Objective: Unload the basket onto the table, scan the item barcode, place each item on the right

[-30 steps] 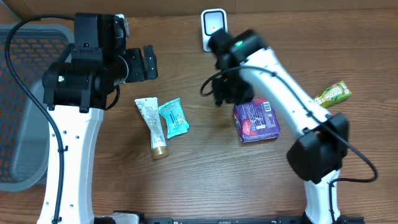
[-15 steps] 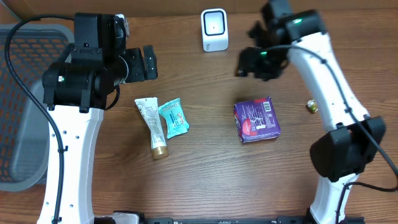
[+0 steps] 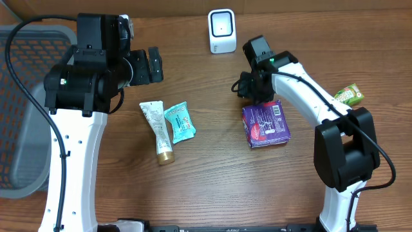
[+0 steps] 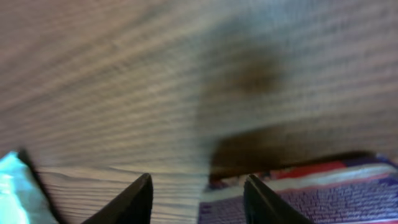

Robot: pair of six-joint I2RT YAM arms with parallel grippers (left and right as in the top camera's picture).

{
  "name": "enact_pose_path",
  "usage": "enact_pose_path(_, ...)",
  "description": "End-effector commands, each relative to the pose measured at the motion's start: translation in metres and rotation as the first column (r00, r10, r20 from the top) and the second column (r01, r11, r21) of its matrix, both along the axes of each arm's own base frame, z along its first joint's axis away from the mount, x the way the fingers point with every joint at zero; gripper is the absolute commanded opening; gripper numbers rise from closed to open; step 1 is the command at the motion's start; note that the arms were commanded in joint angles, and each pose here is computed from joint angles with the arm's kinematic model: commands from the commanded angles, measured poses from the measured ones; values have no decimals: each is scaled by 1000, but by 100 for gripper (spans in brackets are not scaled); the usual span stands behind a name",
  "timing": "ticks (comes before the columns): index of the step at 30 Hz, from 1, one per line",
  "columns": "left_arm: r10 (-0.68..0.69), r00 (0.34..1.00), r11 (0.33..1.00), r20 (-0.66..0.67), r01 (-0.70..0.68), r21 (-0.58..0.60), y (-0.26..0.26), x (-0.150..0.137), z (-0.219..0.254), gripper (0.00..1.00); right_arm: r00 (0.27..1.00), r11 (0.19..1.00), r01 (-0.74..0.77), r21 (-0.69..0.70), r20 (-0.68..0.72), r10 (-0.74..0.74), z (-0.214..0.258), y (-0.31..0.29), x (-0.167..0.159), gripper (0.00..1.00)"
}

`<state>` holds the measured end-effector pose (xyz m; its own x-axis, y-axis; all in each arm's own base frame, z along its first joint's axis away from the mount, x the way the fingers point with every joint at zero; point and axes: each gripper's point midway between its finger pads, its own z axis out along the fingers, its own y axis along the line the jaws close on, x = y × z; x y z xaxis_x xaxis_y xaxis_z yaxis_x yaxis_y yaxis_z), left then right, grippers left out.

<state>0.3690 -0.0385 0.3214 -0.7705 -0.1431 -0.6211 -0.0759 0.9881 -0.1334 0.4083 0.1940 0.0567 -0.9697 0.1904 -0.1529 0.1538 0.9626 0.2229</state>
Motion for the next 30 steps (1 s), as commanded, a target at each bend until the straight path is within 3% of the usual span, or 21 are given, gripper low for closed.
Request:
enact_pose_path(1,-15,1000,1000,12,15,2,-2,2,4,100,998,999,-11,33,-55,13,-8,3,-18,45)
enact_pose_path(6,-15,1000,1000,12,15,2,-2,2,4,100,969,987,-135,92,-196,151,-22,8,-62,45)
enact_pose_path(11,-15,1000,1000,12,15,2,-2,2,4,100,915,963,-267,41,-302,267,-19,-13,-95,45)
enact_pose_path(16,-15,1000,1000,12,15,2,-2,2,4,99,943,970,-242,19,-230,239,22,-25,-88,45)
enact_pose_path(19,-15,1000,1000,12,15,2,-2,2,4,100,983,986,-158,44,-82,161,73,-31,-77,46)
enact_pose_path(24,-15,1000,1000,12,15,2,-2,2,4,100,978,982,184,-35,108,-180,153,-101,-90,46)
enact_pose_path(27,-15,1000,1000,12,15,2,-2,2,4,99,926,925,371,-80,107,-362,164,-147,-127,45)
enact_pose_path(30,-15,1000,1000,12,15,2,-2,2,4,100,895,887,445,-123,29,-445,142,-168,-161,43)
